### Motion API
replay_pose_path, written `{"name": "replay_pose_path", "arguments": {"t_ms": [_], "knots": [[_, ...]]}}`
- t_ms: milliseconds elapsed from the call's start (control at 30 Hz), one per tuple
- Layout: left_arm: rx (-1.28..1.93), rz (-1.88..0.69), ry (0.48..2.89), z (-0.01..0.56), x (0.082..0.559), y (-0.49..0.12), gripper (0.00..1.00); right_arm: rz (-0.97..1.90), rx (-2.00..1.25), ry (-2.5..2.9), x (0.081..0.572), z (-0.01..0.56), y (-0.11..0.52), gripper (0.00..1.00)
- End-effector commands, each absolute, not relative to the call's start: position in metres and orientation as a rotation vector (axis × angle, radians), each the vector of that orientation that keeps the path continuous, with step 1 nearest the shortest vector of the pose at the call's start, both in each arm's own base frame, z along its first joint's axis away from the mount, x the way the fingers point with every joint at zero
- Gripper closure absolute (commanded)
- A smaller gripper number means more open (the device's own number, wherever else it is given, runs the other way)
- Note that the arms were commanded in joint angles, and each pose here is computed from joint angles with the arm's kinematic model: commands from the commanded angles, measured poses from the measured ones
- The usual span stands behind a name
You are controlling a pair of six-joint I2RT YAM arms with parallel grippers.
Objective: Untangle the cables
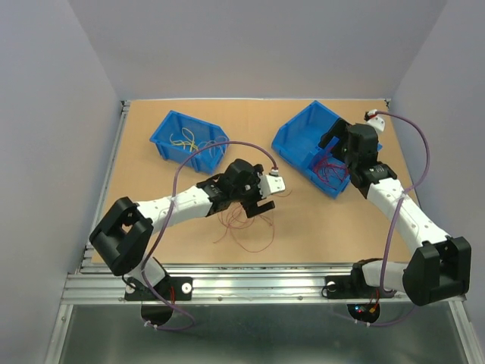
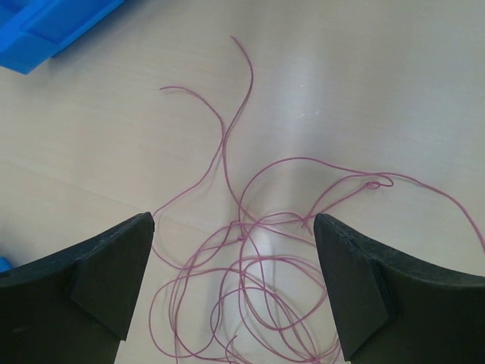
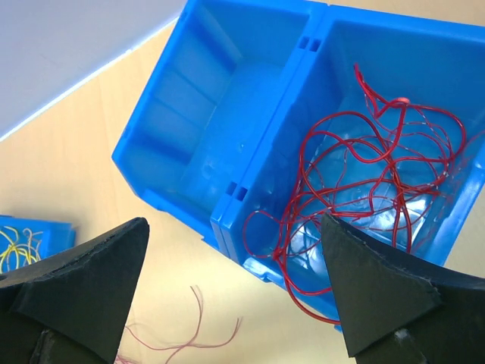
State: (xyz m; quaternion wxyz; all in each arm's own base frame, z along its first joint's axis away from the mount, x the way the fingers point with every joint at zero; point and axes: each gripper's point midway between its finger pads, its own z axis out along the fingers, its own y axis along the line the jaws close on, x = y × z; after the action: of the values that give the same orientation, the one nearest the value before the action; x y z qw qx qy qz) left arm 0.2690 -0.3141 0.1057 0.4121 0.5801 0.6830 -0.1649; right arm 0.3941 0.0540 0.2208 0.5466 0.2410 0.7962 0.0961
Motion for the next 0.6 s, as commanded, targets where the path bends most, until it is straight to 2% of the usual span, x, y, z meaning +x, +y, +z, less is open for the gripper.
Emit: {"name": "replay_pose_path", "arguments": {"t_ms": [0,267,333,367,433,467,567], "knots": [[1.468,-0.357,1.711,0.1,0.279,-0.321,0.03,0.259,0.519,1.855,0.4,0.225,0.062,0.0],[1.488,-0.313,1.774,0.07,0.292,-0.335,0.12,0.266,0.503,1.844,0.398,0.228,0.062,0.0],[1.494,-0.297,1.797,0.06,0.294,-0.337,0.2,0.27,0.501,1.842,0.398,0.228,0.063,0.0],[1.49,-0.273,1.809,0.056,0.299,-0.338,0.38,0.271,0.5,1.844,0.398,0.227,0.064,0.0],[1.471,-0.235,1.823,0.055,0.306,-0.338,0.65,0.271,0.499,1.841,0.398,0.228,0.063,0.0],[1.439,-0.199,1.826,0.06,0.314,-0.338,0.98,0.273,0.497,1.845,0.398,0.227,0.064,0.0],[1.389,-0.189,1.812,0.072,0.315,-0.333,1.0,0.287,0.478,1.847,0.399,0.227,0.067,0.0]]}}
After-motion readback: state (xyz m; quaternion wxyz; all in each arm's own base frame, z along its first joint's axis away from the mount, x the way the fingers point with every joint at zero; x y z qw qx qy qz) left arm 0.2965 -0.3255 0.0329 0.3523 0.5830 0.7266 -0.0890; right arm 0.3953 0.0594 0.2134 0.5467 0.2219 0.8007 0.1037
